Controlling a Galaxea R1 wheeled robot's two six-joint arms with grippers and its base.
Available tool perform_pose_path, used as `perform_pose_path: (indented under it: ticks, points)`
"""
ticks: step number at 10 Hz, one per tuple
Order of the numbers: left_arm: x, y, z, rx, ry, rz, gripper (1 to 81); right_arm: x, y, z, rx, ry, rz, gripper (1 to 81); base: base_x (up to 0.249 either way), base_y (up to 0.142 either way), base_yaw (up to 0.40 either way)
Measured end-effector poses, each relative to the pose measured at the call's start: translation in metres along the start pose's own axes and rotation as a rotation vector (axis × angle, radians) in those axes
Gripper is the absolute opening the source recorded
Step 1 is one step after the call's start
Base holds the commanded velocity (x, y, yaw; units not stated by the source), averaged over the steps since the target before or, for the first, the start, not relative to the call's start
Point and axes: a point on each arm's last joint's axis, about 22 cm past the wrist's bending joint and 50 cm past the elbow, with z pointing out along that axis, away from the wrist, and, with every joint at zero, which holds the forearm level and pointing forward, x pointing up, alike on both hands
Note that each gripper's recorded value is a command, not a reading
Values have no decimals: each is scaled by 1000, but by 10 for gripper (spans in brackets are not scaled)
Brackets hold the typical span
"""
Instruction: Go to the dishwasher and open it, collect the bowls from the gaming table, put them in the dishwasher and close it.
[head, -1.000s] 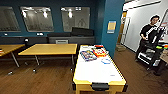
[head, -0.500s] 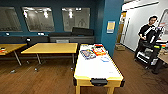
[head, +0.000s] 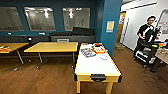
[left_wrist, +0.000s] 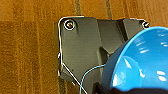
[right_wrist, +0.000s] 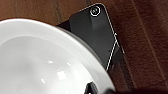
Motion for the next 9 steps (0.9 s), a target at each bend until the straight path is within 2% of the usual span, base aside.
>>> perform_pose_path:
  ticks: [6,9]
  points:
    - [-3,-3,-1,5,-3,3,10,0,-1,1,1,-1,-1,10,-152,0,0]
    - [-7,-1,0,3,-8,8,10,-5,-3,3,1,-12,-3,10,0,0,0]
